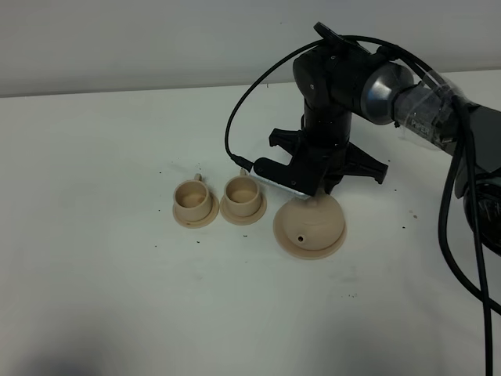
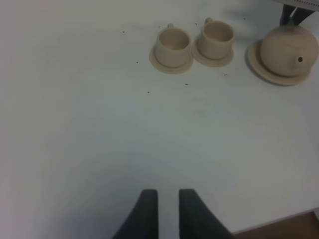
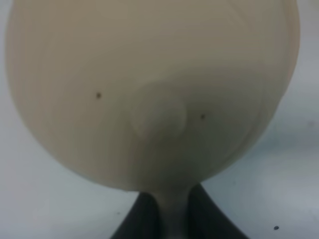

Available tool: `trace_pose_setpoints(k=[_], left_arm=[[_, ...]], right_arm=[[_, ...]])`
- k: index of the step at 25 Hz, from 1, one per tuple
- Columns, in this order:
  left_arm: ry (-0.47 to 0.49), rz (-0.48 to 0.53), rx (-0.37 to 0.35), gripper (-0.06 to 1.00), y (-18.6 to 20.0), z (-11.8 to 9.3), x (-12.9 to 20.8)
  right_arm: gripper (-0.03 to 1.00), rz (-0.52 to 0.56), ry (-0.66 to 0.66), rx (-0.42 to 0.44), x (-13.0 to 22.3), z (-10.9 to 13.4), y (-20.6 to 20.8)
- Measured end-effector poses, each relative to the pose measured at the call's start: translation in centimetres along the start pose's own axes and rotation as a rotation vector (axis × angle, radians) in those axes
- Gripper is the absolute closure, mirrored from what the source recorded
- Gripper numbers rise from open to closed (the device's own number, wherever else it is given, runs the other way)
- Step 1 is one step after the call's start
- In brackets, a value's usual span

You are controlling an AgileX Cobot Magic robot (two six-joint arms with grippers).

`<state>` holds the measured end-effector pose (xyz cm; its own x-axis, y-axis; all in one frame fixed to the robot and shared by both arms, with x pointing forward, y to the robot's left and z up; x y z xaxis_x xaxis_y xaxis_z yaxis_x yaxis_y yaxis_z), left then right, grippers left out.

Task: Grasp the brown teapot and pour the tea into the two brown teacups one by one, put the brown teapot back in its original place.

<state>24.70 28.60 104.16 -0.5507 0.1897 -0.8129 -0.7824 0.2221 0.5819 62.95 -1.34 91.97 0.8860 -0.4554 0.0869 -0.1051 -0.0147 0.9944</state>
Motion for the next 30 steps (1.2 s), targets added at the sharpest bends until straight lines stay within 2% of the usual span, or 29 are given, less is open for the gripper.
trace_pose_setpoints(k=[30], left_arm=[[0.001, 0.000, 0.000, 0.82, 0.00, 0.00, 0.00]], right_arm=[[0.86, -0.046, -0.044, 0.016, 0.54, 0.39, 0.29]])
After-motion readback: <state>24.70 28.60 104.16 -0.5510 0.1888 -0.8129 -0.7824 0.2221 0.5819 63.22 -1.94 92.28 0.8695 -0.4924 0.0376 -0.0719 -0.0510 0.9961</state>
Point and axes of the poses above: a point on each arm's last joint axis where the gripper is mounted, y pointing back along that axis away from the gripper, z along the wrist's bending axis when the last joint is at zero, x = y × z, the point moved 1 cm from there along -y, pointing out along that axis toward the gripper, and after that the axes turned 6 degrees about -y, right-handed, at the moved point
